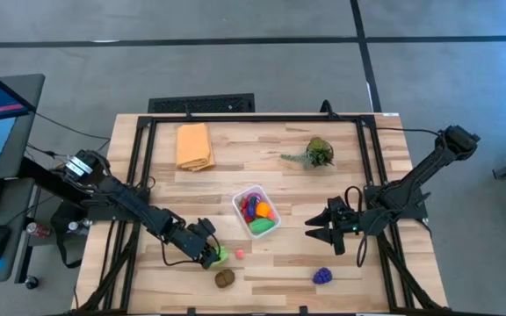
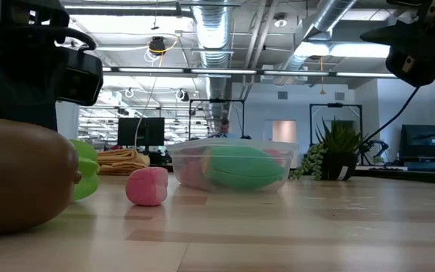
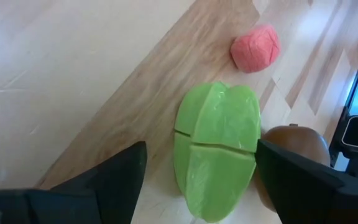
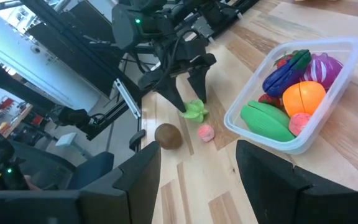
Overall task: Pick and placing Produce into tupperware
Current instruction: Put the green star fruit into the transparent bin
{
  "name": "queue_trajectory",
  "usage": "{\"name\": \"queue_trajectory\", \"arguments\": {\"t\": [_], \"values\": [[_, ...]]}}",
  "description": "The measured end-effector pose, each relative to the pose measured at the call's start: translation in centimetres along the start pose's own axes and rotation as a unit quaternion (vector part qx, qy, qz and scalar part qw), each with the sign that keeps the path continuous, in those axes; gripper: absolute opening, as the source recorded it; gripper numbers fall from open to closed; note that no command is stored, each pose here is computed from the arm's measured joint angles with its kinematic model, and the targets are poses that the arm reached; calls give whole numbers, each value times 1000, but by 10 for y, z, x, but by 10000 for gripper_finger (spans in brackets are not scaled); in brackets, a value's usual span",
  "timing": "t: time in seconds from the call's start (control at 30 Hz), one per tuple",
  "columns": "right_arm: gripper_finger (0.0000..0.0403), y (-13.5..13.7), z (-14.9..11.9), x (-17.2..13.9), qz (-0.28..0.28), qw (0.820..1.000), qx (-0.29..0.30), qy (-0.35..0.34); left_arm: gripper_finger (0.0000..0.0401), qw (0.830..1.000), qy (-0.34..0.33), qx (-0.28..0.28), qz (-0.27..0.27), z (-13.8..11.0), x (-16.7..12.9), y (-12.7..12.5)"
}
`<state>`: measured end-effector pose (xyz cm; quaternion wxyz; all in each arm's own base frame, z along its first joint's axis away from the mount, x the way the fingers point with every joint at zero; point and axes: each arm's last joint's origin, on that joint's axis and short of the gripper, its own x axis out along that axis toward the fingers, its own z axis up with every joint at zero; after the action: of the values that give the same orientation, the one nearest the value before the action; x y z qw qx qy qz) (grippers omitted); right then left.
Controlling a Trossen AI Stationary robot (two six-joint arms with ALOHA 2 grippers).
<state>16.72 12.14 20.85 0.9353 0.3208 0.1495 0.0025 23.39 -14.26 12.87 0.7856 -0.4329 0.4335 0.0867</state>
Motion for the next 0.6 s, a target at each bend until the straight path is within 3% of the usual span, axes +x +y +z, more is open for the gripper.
{"name": "queue_trajectory", "arguments": {"t": [0.6], "values": [[232, -1, 0, 0, -3, 1000, -2, 2, 215, 1000, -1, 13, -6, 0, 0, -1]]}}
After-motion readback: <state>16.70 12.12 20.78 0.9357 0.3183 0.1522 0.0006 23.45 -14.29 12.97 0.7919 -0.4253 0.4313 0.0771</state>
